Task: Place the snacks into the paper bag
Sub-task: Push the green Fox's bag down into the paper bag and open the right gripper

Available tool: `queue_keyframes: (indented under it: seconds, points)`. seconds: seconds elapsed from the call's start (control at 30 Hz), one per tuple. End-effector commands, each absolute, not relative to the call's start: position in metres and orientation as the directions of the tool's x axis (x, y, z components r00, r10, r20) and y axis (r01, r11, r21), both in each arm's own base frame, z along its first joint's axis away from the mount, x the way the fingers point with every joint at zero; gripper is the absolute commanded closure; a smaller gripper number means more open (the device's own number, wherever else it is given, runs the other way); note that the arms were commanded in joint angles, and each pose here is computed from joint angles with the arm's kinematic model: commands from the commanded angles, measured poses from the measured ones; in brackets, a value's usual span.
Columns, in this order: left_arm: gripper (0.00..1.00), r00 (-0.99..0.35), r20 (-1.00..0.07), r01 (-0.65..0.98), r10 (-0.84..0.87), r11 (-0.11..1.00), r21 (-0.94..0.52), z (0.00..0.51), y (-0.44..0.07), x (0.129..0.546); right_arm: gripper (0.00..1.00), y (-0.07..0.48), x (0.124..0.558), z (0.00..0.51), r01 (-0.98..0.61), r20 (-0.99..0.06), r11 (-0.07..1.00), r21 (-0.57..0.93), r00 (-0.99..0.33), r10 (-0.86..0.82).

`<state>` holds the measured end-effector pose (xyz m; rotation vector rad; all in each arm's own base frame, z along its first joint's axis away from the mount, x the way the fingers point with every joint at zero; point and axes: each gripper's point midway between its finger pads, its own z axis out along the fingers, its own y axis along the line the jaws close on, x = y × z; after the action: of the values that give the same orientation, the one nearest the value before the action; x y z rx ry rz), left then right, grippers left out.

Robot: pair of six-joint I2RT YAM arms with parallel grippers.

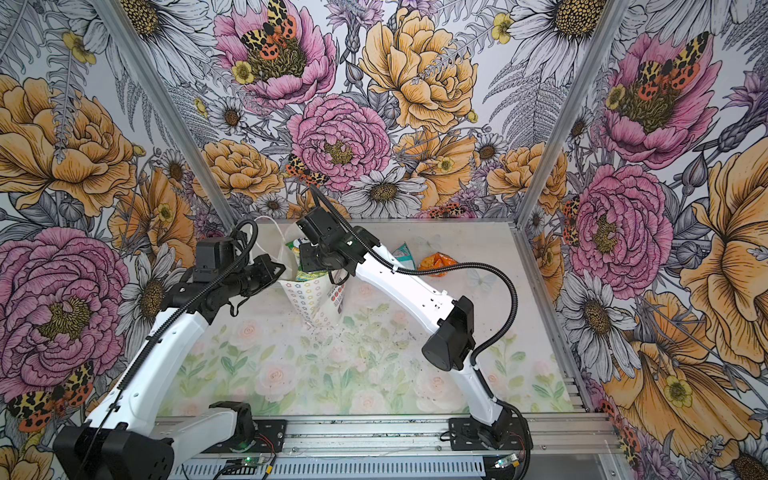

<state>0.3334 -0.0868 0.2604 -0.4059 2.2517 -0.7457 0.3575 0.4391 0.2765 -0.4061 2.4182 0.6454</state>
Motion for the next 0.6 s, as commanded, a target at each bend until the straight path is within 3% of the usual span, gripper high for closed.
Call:
queue_keyframes:
  seconds: [0.0, 0.1, 0.3, 0.57]
  points:
    - [1.00, -0.694, -0.526, -0.087, -0.491, 0.783, -0.616, 0.258, -0.087, 0.333, 1.00, 0.438, 0.357, 0.275, -0.432, -0.624, 0.843, 0.319, -0.766, -0.156]
    - [1.00, -0.696, -0.524, -0.088, -0.490, 0.783, -0.616, 0.257, -0.088, 0.333, 1.00, 0.439, 0.355, 0.272, -0.434, -0.611, 0.843, 0.320, -0.774, -0.167]
    - [1.00, -0.697, -0.523, -0.089, -0.490, 0.783, -0.615, 0.256, -0.087, 0.334, 0.74, 0.439, 0.352, 0.279, -0.441, -0.615, 0.835, 0.329, -0.772, -0.165]
    - [1.00, -0.700, -0.520, -0.093, -0.489, 0.785, -0.612, 0.254, -0.087, 0.335, 0.61, 0.441, 0.348, 0.290, -0.472, -0.628, 0.813, 0.340, -0.758, -0.178]
